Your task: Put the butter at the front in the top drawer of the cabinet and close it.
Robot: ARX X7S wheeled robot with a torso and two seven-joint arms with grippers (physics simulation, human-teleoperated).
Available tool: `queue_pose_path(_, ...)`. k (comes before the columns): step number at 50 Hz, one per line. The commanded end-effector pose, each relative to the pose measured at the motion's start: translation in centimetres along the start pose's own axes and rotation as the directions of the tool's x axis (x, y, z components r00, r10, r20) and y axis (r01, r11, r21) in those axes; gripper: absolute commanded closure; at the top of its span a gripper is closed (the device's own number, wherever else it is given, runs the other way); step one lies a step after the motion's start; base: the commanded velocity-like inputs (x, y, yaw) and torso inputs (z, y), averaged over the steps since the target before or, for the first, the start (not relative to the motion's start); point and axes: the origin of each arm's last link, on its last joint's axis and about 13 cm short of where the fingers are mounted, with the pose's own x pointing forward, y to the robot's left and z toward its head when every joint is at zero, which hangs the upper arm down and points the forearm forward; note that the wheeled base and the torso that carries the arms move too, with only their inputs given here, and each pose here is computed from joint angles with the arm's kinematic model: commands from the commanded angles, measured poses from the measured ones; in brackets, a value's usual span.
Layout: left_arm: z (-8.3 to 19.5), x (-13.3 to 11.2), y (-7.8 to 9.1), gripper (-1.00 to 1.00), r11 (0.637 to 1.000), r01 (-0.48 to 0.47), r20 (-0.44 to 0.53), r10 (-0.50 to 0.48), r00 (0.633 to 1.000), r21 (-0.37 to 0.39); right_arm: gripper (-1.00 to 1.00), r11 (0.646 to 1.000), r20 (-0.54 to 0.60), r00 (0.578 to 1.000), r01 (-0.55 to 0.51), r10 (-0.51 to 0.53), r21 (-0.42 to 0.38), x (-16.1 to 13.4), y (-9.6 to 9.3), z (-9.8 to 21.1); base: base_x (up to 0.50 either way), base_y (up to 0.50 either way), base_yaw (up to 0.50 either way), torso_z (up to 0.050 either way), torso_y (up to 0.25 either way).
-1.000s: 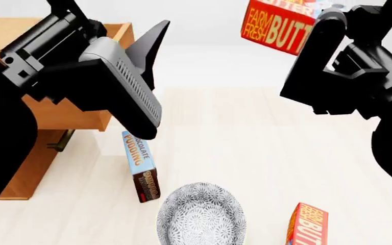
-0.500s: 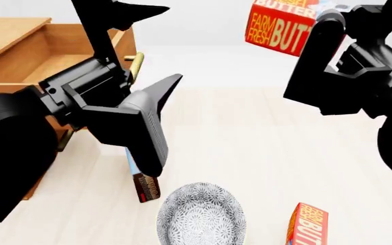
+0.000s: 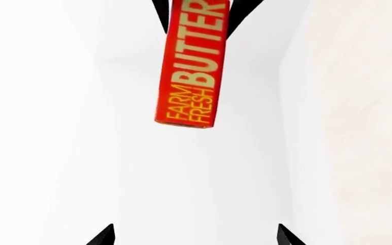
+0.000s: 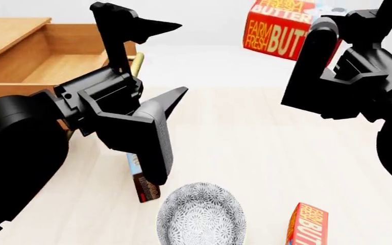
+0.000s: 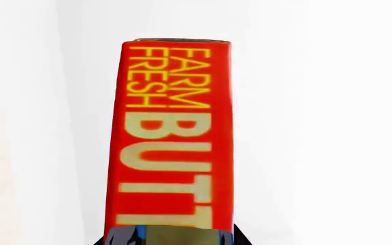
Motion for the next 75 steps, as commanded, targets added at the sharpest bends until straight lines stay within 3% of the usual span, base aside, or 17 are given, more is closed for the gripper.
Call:
queue_pose_path(1,-0.1,0.3,0.1,-1.00,1.000,-0.020,0.005,0.020,1.000,0.000,1.00,0.989,0.021,0.990,0.144,-0.143,-0.044,0.1,-1.5,0.2,0.00,0.00,0.00,0.000,0.000)
queue_pose_path(32,0.2,1.9,-1.5,-1.00,0.999,-0.015,0.062,0.018,0.998,-0.040,1.00,0.993,0.049,0.992,0.114,-0.113,-0.008,-0.1,-1.0,0.7,0.00,0.00,0.00,0.001,0.001)
queue_pose_path(75,0.6,3.0,-2.1,-1.00,0.998,-0.006,0.109,0.013,0.994,-0.065,1.00,0.998,0.109,0.992,0.065,-0.066,0.007,-0.2,-0.5,1.6,0.00,0.00,0.00,0.000,0.001)
